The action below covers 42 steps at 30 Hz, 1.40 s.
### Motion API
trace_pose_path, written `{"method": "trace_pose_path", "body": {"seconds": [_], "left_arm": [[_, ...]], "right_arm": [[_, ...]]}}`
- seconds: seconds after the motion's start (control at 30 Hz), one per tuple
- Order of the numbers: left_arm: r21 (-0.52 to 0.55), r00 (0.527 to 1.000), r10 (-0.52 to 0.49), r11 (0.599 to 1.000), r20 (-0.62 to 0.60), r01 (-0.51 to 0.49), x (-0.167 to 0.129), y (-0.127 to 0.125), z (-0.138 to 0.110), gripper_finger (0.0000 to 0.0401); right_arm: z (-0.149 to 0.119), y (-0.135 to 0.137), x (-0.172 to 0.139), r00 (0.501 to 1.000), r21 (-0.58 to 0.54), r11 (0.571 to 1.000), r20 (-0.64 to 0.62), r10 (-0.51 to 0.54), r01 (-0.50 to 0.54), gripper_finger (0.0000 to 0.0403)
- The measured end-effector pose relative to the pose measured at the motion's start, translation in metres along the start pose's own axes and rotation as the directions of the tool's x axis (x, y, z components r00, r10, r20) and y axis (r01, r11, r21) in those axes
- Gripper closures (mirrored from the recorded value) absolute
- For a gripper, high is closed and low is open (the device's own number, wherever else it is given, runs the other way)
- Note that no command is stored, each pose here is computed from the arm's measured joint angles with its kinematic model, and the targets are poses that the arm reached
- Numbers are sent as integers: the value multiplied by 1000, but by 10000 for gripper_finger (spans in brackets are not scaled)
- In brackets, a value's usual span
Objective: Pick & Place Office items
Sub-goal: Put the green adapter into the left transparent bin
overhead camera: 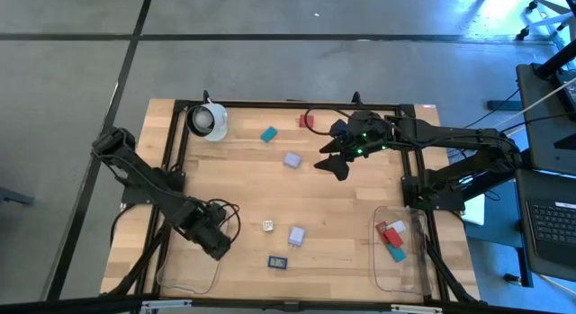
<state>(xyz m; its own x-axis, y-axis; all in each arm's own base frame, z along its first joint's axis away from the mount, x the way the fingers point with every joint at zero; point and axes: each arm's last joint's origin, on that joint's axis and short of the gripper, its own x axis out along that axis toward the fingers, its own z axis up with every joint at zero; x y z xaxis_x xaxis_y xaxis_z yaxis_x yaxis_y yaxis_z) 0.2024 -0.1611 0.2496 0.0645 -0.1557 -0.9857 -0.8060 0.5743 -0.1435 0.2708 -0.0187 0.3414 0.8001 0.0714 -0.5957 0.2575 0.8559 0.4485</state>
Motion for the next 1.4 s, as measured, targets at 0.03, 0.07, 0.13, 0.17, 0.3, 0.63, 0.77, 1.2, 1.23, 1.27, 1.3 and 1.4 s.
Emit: {"method": "trace_pose_path", "body": {"seconds": [0.03, 0.07, 0.13, 0.17, 0.3, 0.63, 0.77, 1.2, 1.23, 1.27, 1.3, 1.4], "left_arm": [[3, 999, -34, 999, 30, 34, -8, -3, 0, 175], [8, 996, -67, 998, 67, 66, -16, -5, 1, 176], [31, 979, -130, 991, 160, 127, -31, -10, 3, 177], [45, 963, -159, 987, 218, 152, -38, -12, 4, 177], [138, 855, -222, 974, 468, 177, -55, -19, 10, 177], [343, 660, -314, 935, 682, 92, -65, -38, 43, 148], [420, 653, -331, 907, 681, 21, -62, -47, 57, 127], [654, 822, -189, 708, 538, -265, 15, -78, 90, 116], [674, 849, -180, 696, 498, -248, 23, -79, 91, 116], [690, 873, -173, 688, 456, -224, 30, -81, 93, 116], [703, 893, -163, 681, 419, -206, 37, -82, 94, 116], [715, 923, -127, 674, 363, -188, 54, -84, 97, 116]], "right_arm": [[0, 0, 0, 1000, 1, 1000, 0, 0, 0, 69], [0, 0, 0, 1000, 1, 1000, -1, 2, -2, 69], [0, 0, 0, 1000, 1, 1000, -4, 6, -6, 69], [0, 0, 0, 1000, 1, 1000, -4, 6, -6, 69], [0, 0, 0, 1000, 1, 1000, -4, 6, -6, 69], [-1, 1, 0, 999, 54, 998, -24, 42, -41, 69], [-3, 6, 0, 996, 65, 995, -42, 73, -70, 69], [-10, 18, 2, 993, 16, 995, -65, 99, -98, 69], [-10, 18, 2, 993, 15, 995, -65, 99, -99, 69], [-11, 18, 2, 993, 14, 995, -66, 100, -99, 69], [-11, 18, 2, 993, 14, 995, -66, 100, -99, 69], [-11, 18, 2, 993, 14, 995, -64, 98, -97, 69]]}}
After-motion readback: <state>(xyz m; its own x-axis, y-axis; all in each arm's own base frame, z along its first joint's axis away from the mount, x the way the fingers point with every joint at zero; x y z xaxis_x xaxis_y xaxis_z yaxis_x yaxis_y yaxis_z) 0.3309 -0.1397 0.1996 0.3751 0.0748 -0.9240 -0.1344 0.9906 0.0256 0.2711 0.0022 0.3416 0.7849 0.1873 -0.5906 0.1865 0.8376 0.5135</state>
